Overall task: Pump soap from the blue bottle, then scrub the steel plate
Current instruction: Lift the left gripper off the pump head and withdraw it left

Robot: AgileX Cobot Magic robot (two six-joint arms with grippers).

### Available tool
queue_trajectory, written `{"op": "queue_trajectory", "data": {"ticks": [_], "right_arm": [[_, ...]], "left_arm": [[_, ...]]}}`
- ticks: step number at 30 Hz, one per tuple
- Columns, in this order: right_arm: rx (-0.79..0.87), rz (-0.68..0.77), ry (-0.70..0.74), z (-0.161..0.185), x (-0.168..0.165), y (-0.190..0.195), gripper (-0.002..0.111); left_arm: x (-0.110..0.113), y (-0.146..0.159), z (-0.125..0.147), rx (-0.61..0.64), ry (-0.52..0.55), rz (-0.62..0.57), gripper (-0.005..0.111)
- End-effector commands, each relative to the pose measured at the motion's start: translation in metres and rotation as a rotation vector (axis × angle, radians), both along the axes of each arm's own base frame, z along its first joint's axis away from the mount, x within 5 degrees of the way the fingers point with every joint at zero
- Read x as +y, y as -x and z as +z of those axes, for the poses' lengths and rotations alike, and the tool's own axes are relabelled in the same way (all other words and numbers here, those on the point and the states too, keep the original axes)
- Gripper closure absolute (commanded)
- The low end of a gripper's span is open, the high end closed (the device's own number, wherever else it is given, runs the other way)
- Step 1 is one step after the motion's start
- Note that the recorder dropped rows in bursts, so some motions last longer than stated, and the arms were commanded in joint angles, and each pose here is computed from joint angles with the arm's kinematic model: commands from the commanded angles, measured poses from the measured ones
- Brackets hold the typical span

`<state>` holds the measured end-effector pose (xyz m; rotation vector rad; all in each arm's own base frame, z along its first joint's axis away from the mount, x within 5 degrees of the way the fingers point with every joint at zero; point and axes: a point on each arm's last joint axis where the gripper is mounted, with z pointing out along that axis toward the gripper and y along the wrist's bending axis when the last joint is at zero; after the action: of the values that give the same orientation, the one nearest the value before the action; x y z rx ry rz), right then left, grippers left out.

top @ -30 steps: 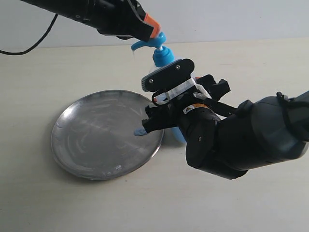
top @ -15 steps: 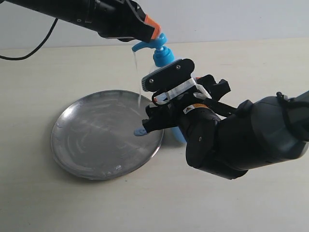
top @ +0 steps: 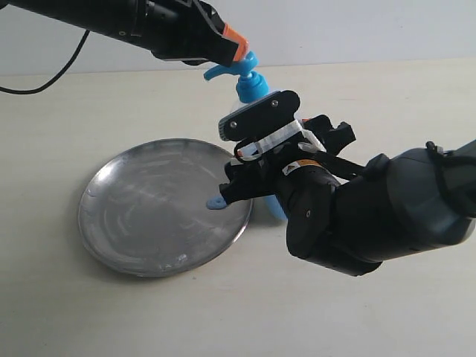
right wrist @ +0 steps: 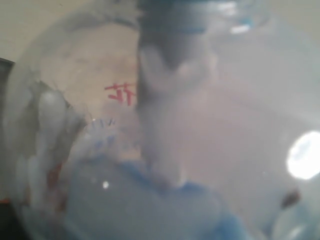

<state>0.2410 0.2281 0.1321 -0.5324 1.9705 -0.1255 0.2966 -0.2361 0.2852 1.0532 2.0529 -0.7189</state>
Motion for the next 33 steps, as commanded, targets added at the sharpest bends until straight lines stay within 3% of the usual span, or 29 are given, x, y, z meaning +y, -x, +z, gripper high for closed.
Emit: {"op": "queue_trajectory", "data": {"ticks": [1,15,24,33], "right_arm": [[0.06,0.09,0.04,-0.009,0.006,0.005,0.108],[0.059,0.09,0.04,-0.009,0.006,0.004,0.108],[0.063,0.089,0.039,-0.009,0.006,0.005,0.108],[0.065,0.091,0.038,-0.009,0.006,0.005,0.108]], "left_arm": [[-0.003,0.02,-0.05,0.168,-0.181,-0.197,0.107],[0.004,0.023,-0.021,0.056,-0.153,-0.163,0.107],[0.005,0.023,-0.017,0.031,-0.146,-0.152,0.107],[0.014,0.031,0.017,-0.094,-0.105,-0.115,0.107]]}}
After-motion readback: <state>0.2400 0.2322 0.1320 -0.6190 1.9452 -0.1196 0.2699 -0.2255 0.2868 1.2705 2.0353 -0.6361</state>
